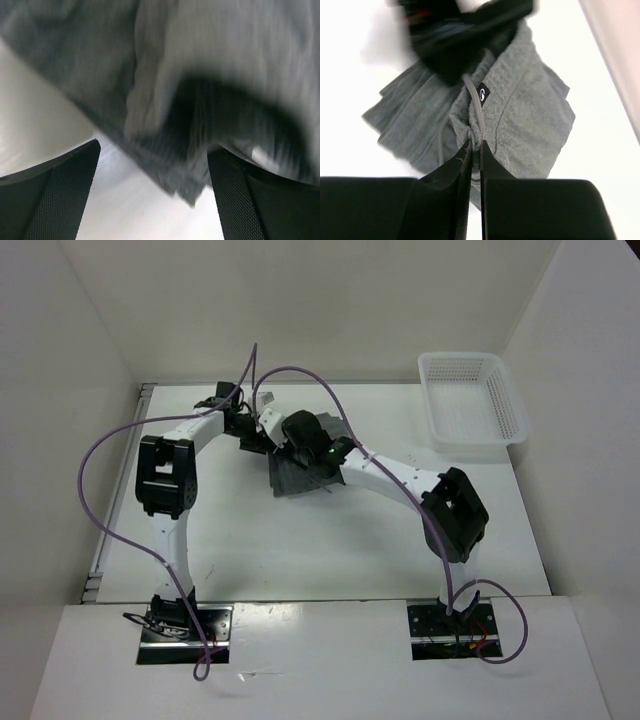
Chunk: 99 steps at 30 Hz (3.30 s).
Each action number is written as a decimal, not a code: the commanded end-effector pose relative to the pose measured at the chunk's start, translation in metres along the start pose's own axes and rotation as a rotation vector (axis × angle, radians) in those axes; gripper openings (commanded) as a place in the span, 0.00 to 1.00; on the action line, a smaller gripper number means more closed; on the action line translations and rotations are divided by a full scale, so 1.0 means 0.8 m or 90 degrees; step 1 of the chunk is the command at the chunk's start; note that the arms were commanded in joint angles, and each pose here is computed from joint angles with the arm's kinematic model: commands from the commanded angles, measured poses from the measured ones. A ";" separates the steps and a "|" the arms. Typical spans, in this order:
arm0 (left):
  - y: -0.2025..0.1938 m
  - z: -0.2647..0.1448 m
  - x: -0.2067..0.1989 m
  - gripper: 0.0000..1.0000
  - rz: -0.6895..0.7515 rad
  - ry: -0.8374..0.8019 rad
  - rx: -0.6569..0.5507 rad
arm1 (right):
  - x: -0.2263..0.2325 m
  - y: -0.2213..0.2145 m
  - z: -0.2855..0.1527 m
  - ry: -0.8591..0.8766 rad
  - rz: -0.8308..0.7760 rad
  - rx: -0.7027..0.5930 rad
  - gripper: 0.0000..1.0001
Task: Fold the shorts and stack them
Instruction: Fold the shorts
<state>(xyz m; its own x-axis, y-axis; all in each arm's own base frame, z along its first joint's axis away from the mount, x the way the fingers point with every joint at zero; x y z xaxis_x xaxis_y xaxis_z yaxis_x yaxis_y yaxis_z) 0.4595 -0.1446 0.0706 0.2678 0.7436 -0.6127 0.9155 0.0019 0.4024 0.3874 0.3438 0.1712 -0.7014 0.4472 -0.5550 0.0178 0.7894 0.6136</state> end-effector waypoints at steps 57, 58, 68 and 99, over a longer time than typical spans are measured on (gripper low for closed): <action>0.083 -0.057 -0.082 1.00 0.110 0.016 -0.085 | -0.009 -0.173 -0.038 0.170 0.483 0.141 0.60; 0.086 -0.051 -0.080 1.00 0.115 0.032 -0.086 | -0.003 -0.174 -0.038 0.179 0.495 0.141 0.62; 0.085 0.021 -0.031 0.85 0.102 0.086 -0.052 | 0.036 -0.187 -0.022 0.239 0.541 0.148 0.52; 0.134 -0.141 -0.025 1.00 0.101 0.223 -0.212 | -0.150 -0.156 -0.141 0.033 0.340 0.022 0.85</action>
<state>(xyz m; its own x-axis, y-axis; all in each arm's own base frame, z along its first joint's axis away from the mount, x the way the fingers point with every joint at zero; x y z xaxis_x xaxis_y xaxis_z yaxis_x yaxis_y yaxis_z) 0.5190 -0.1193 0.1444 0.2666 0.8984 -0.3489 0.7962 -0.0013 0.6051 0.3689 0.1786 0.1563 -0.6938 0.7198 0.0238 0.5297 0.4876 0.6940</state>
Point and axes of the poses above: each gripper's point midway between its finger pads, its own z axis out along the fingers, its own x axis along the line the jaws close on, y = z × x, the point moved 2 cm from there along -z, back along the fingers, and after that the axes turned 10 degrees about -z, right-handed, at the moved point
